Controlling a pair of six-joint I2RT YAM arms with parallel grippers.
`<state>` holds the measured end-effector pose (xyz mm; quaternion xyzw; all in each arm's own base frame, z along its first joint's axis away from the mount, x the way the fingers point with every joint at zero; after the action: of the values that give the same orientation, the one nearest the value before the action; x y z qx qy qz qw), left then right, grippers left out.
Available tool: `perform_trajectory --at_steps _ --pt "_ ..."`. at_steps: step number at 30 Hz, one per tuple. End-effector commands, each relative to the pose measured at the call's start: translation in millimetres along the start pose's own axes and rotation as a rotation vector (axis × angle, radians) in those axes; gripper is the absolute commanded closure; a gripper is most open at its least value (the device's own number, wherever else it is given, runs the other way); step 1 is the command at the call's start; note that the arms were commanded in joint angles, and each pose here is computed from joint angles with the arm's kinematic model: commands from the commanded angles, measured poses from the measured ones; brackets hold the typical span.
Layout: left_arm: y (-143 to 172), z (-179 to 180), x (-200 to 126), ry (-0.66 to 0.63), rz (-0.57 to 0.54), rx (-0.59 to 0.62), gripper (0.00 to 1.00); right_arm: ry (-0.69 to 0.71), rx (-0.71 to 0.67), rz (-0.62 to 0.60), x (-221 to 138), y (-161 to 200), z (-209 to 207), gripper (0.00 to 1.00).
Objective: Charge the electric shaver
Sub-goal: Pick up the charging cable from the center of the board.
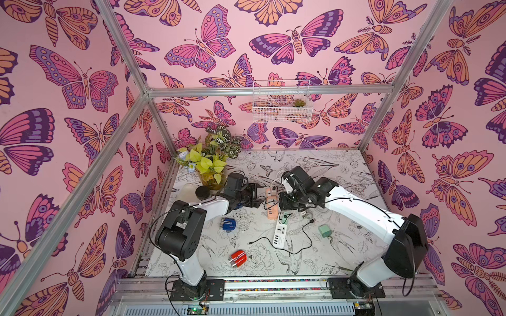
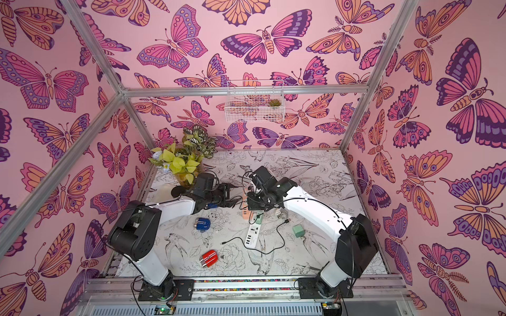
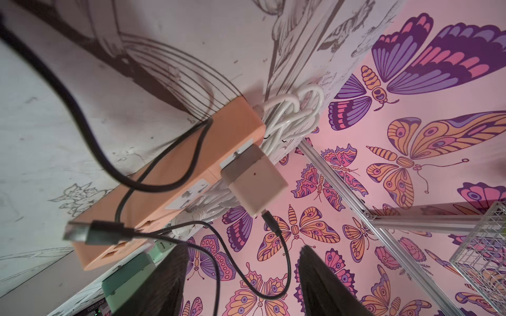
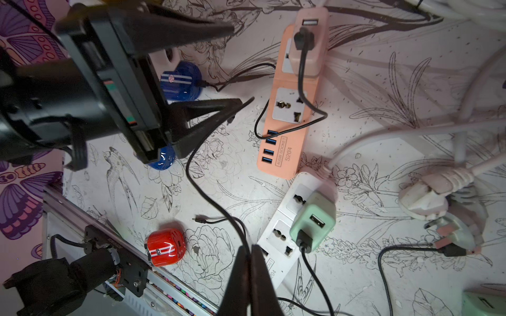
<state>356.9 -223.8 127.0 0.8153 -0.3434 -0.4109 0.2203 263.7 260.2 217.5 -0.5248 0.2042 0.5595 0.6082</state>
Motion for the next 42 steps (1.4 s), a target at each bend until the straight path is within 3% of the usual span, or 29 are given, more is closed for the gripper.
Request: perform_trajectory --at_steps 1,11,17,20,26,31,34,40,42 --pt "2.0 4.6 1.6 -0.009 0.021 -0.02 0.33 -0.041 0.033 -0.035 -9.6 -3.1 0.5 1.0" --pt "8.7 15.8 4.5 -0.057 0.025 -0.06 0.33 -0.107 0.08 -0.087 -16.7 -6.3 -1.0 1.0" --pt "8.5 22.8 0.9 -0.088 0.014 -0.072 0.41 -0.123 0.106 -0.122 -23.7 -9.0 -6.3 1.0" --pt "2.9 27.2 -2.1 -0.088 -0.019 -0.081 0.51 -0.134 0.113 -0.125 -25.7 -8.6 -6.7 1.0" --pt "-2.8 20.7 0.4 -0.063 -0.037 -0.066 0.61 -0.165 0.118 -0.114 -27.0 -3.4 -4.8 1.0" --pt "-9.1 18.8 3.6 -0.047 -0.049 -0.069 0.62 -0.182 0.125 -0.112 -29.7 0.9 -4.1 1.0" --pt "-12.4 18.0 3.0 -0.029 -0.065 -0.065 0.7 -0.183 0.128 -0.112 -31.1 3.4 -4.9 1.0" --pt "-16.0 17.8 5.5 -0.018 -0.067 -0.061 0.72 -0.203 0.126 -0.114 -35.5 5.8 -2.9 1.0" --pt "-16.1 16.5 7.0 -0.011 -0.063 -0.057 0.77 -0.209 0.127 -0.104 -34.9 7.9 -2.7 1.0"
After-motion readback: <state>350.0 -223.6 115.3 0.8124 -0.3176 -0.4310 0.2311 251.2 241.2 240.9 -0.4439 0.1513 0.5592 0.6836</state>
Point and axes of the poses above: each gripper's point midway between its finger pads, its own x axis out along the fingers, its own z axis along the line the jaws close on, y = z × x, the point moved 5 cm from there along -x, back along the fingers, and after that the axes turned 7 degrees about -x, right-handed, at the moved point
